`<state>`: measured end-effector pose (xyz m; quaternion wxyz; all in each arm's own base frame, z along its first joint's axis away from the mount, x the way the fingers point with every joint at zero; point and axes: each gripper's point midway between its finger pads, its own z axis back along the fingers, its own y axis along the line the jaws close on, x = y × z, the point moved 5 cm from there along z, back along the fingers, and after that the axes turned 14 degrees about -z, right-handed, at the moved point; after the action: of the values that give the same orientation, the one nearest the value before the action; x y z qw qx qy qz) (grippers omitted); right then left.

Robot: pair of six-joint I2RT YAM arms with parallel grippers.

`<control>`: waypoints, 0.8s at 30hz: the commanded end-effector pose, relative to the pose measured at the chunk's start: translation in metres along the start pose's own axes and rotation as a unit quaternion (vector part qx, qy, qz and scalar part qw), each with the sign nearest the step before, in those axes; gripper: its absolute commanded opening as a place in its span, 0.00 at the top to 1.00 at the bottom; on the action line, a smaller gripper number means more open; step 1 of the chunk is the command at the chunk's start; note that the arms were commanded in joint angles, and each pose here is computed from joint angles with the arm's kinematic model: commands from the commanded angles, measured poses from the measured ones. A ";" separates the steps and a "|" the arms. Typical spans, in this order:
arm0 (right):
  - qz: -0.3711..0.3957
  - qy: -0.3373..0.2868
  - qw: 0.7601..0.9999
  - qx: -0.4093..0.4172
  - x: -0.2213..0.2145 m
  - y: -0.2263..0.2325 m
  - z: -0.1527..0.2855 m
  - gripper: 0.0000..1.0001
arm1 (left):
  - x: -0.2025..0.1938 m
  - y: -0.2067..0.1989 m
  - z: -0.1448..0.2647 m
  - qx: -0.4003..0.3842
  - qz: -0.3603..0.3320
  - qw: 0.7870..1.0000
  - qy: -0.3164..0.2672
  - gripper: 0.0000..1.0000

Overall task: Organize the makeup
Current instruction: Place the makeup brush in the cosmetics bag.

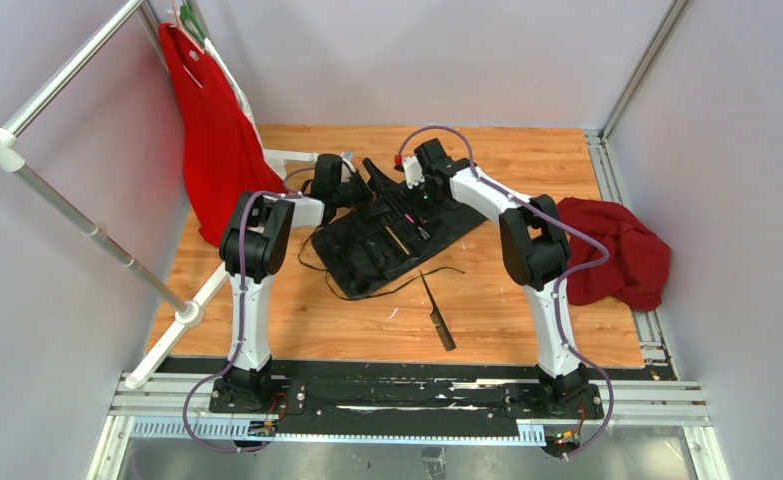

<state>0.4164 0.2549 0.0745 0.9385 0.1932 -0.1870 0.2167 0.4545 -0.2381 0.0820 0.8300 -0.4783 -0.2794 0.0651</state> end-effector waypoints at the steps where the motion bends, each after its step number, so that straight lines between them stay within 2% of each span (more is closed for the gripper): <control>1: -0.001 -0.016 1.000 0.012 0.012 0.002 -0.004 0.99 | -0.019 0.027 0.005 0.048 0.026 0.998 0.029 0.02; 19: -0.003 -0.010 1.000 0.009 0.008 0.000 -0.007 0.99 | -0.018 0.026 0.005 0.047 0.026 0.998 0.028 0.02; 21: -0.003 -0.008 1.000 0.009 0.006 0.000 -0.008 0.95 | -0.018 0.025 0.005 0.046 0.026 0.998 0.028 0.02; 24: -0.004 -0.010 1.000 0.008 0.007 -0.001 -0.007 0.82 | -0.017 0.025 0.005 0.045 0.026 0.998 0.027 0.02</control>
<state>0.4169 0.2556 0.0735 0.9384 0.1948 -0.1870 0.2155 0.4545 -0.2381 0.0819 0.8301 -0.4782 -0.2792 0.0652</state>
